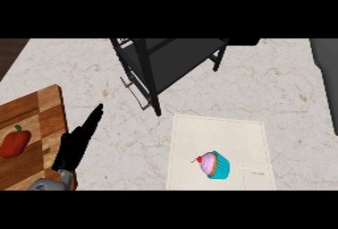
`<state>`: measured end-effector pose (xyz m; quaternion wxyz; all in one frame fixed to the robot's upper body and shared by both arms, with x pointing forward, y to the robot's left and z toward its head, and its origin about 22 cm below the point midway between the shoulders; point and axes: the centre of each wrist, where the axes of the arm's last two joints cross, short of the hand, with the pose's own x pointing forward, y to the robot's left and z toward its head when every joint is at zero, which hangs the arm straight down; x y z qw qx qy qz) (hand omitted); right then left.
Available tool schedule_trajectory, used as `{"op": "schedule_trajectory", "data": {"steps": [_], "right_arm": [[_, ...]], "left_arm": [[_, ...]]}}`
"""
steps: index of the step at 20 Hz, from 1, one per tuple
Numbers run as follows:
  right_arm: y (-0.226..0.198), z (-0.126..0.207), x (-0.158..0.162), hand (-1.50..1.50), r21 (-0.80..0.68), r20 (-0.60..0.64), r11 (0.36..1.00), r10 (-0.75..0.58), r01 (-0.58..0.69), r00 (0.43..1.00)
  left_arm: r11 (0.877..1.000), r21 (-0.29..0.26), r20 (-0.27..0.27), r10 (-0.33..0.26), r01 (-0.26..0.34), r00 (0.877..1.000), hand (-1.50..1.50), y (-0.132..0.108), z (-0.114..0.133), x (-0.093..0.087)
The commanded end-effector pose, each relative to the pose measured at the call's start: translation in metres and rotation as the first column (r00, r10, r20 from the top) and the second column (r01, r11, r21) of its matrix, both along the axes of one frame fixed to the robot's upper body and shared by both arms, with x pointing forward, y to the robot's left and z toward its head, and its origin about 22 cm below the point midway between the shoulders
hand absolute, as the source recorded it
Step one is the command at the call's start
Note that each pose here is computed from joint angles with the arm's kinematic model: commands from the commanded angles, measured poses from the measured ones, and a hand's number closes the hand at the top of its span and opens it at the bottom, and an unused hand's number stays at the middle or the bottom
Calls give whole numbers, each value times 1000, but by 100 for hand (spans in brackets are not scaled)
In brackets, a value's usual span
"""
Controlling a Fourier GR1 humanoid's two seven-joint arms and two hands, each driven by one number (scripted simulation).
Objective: Pick the can from the placemat and place it in the tiered shelf
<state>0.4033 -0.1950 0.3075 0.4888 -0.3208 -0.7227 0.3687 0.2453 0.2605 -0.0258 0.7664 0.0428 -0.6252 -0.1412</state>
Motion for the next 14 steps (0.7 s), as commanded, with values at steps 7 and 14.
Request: {"op": "schedule_trajectory", "data": {"steps": [7,14], "right_arm": [[47,-6,53,150,-22,27,1000,-19,20,999],[75,-16,62,150,-98,-37,993,69,-73,997]], "left_arm": [[1000,-5,-22,-20,20,1000,0,-5,-2,1],[1000,8,-16,-29,29,999,0,-4,5,16]]}}
